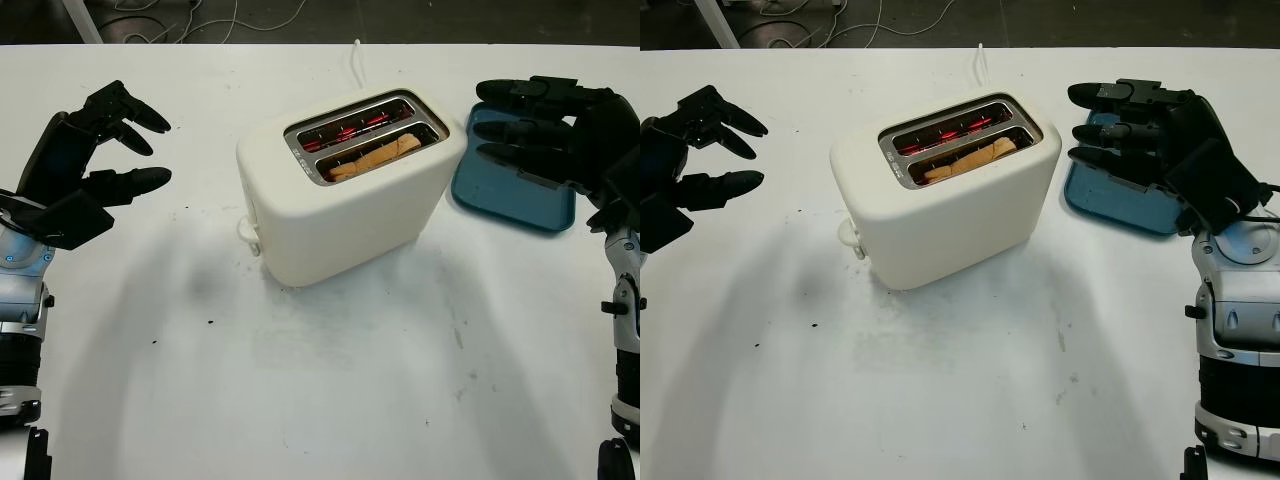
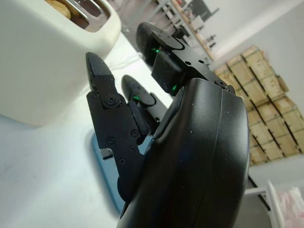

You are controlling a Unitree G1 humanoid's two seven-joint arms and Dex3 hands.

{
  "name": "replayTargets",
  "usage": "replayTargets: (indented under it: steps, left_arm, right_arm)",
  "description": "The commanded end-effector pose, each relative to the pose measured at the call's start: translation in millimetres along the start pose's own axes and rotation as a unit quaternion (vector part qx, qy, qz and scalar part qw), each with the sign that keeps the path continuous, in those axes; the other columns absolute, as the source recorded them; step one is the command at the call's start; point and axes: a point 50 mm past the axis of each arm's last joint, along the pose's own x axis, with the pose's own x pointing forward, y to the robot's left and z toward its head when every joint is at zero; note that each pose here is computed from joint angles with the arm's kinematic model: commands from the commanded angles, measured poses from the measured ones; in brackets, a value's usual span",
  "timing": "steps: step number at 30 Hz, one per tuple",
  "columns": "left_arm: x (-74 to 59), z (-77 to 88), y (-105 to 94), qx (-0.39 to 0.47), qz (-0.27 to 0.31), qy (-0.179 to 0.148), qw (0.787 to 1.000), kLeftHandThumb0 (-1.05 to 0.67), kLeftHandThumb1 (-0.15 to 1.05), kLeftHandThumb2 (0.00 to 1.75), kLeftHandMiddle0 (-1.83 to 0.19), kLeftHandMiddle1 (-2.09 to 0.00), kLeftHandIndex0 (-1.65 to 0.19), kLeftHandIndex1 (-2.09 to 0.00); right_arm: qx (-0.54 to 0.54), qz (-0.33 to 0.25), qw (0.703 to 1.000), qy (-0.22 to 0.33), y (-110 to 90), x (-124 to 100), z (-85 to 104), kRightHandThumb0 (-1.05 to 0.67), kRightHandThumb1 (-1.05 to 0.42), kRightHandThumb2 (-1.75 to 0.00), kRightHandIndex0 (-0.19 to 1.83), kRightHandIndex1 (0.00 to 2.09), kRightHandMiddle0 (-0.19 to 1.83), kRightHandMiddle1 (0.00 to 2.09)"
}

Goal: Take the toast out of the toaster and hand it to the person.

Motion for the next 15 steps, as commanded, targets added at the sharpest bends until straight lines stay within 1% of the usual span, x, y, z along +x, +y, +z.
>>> replayTargets:
  steps: [1, 15]
  left_arm:
    - [-4.1, -1.2, -0.2, -0.001, 0.006, 0.003, 1.000, -1.05, 0.92, 0.26, -0.42, -1.40, -0.30, -1.30]
    - [-3.5, -1.5, -0.1, -0.005, 0.006, 0.000, 1.000, -1.05, 0.92, 0.26, -0.41, -1.41, -0.29, -1.31]
  right_arm:
    - [0.001, 0.000, 1.000, -0.002, -0.3, -1.1, 1.1, -0.25, -0.81, 0.00, 0.89, 0.02, 0.79, 0.00]
    - [-0.007, 0.002, 1.000, -0.006, -0.9, -0.6, 1.7, -0.25, -0.81, 0.00, 0.89, 0.02, 0.79, 0.00]
